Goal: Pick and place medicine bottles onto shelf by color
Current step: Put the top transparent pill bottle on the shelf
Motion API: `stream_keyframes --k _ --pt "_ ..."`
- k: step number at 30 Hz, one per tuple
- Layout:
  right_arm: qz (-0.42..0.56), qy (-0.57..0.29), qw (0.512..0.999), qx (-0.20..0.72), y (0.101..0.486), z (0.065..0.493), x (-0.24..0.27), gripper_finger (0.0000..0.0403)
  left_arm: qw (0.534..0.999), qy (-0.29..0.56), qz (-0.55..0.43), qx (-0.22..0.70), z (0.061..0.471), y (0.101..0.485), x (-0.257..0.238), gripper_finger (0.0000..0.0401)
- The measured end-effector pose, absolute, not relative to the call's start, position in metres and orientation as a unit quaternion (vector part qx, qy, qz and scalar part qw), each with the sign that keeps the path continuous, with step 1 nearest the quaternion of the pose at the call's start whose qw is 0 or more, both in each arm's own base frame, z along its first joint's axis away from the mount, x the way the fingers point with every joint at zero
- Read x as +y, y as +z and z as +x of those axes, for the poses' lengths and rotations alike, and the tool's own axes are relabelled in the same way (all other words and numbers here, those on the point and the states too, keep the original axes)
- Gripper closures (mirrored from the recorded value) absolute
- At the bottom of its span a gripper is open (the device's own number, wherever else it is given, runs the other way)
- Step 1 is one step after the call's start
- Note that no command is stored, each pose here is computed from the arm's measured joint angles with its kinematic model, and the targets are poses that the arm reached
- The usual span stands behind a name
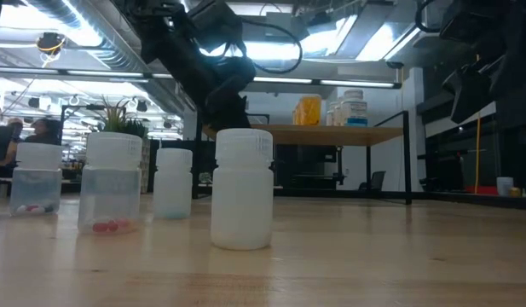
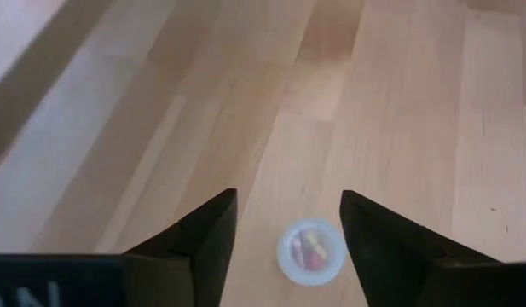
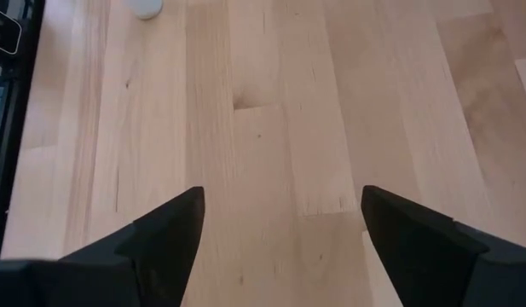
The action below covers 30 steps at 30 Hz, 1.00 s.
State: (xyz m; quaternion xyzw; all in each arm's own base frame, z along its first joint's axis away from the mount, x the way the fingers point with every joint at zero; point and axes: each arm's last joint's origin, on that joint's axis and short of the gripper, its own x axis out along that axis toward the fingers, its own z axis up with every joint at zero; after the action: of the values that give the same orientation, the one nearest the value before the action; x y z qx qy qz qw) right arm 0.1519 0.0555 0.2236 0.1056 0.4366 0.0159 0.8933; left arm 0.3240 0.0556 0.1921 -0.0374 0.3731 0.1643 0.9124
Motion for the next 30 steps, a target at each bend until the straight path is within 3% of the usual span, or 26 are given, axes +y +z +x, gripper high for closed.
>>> stream_keyframes --k 5,10,30 --pt "0.106 0.016 0.893 0.437 0.224 0.152 0.055 0.0085 0.911 0.128 0.009 0.392 0.324 0.19 0.048 0.0168" --pt "0.106 0.016 0.893 0.437 0.224 0.152 0.055 0.0085 0.9 0.102 0.048 0.421 0.321 0.187 0.041 0.0167" --pt "0.106 0.015 0.893 0.437 0.224 0.152 0.055 0.0085 0.894 0.115 0.031 0.431 0.33 0.164 0.046 0.0169"
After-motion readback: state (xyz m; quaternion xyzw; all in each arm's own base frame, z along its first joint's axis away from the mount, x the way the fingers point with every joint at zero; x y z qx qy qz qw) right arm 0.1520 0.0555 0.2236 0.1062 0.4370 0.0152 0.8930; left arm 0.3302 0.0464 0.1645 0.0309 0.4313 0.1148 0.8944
